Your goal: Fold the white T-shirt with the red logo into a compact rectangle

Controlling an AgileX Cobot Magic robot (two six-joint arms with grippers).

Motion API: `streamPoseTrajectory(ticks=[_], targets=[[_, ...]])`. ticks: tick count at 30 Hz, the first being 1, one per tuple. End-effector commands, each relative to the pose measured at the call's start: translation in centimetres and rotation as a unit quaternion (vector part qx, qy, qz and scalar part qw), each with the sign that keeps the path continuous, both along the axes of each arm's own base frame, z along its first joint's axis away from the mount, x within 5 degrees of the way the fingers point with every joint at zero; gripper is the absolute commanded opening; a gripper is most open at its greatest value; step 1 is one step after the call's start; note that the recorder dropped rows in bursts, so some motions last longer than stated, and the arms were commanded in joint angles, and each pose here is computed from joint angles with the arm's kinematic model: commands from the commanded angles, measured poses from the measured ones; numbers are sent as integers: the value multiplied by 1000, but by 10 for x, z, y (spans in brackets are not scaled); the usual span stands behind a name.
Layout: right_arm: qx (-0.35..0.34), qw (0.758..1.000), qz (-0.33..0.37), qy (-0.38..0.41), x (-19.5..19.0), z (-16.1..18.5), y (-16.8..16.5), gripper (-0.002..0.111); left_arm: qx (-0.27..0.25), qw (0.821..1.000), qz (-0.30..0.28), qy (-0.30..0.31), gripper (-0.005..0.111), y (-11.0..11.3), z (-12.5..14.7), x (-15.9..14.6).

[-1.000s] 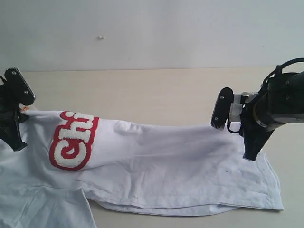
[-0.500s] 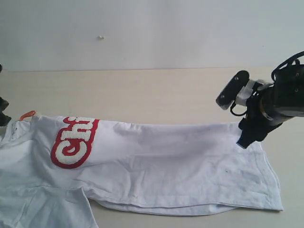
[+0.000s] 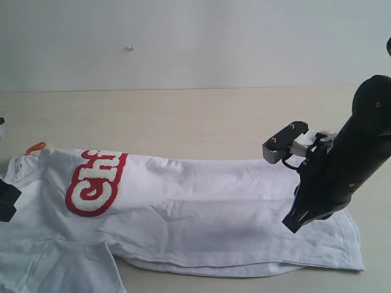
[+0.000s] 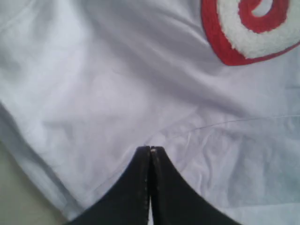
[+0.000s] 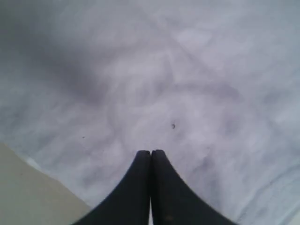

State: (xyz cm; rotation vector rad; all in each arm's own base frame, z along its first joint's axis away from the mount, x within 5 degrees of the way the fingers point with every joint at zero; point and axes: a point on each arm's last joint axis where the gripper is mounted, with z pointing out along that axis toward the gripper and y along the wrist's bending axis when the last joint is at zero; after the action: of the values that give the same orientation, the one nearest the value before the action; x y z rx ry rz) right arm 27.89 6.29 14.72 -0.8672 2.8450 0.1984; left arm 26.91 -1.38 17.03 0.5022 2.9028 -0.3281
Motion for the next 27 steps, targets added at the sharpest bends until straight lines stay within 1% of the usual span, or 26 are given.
streamPoseTrajectory(ticks=[1, 2, 4, 8, 11, 17, 20, 24, 27], targets=[[1, 1000, 2, 28, 1, -18, 2, 0, -5, 1000, -4, 7, 3, -5, -14, 5], [0, 1000, 0, 30, 2, -22, 2, 0, -3, 1000, -3, 6, 5, -4, -17, 7], [-3, 1000, -9, 29, 5, -31, 1, 0, -1, 1000, 2, 6, 15, -4, -24, 10], [-7, 1000, -27, 6, 13, -42, 1, 0, 7, 1000, 10, 9, 30, -2, -40, 15], [-11, 999, -38, -13, 18, -51, 0, 0, 12, 1000, 20, 9, 32, -1, -52, 20], [-14, 997, -54, -49, 27, -61, -1, 0, 23, 999, 45, -7, 33, 2, -71, 28], [-13, 997, -58, -56, 29, -60, -1, 0, 33, 997, 55, -35, 33, 4, -72, 34], [-15, 996, -51, -68, 29, -54, -1, 0, 34, 995, 61, -69, 33, 7, -55, 41], [-12, 995, -52, -80, 30, -45, -1, 0, 25, 994, 61, -84, 39, 5, -39, 40]])
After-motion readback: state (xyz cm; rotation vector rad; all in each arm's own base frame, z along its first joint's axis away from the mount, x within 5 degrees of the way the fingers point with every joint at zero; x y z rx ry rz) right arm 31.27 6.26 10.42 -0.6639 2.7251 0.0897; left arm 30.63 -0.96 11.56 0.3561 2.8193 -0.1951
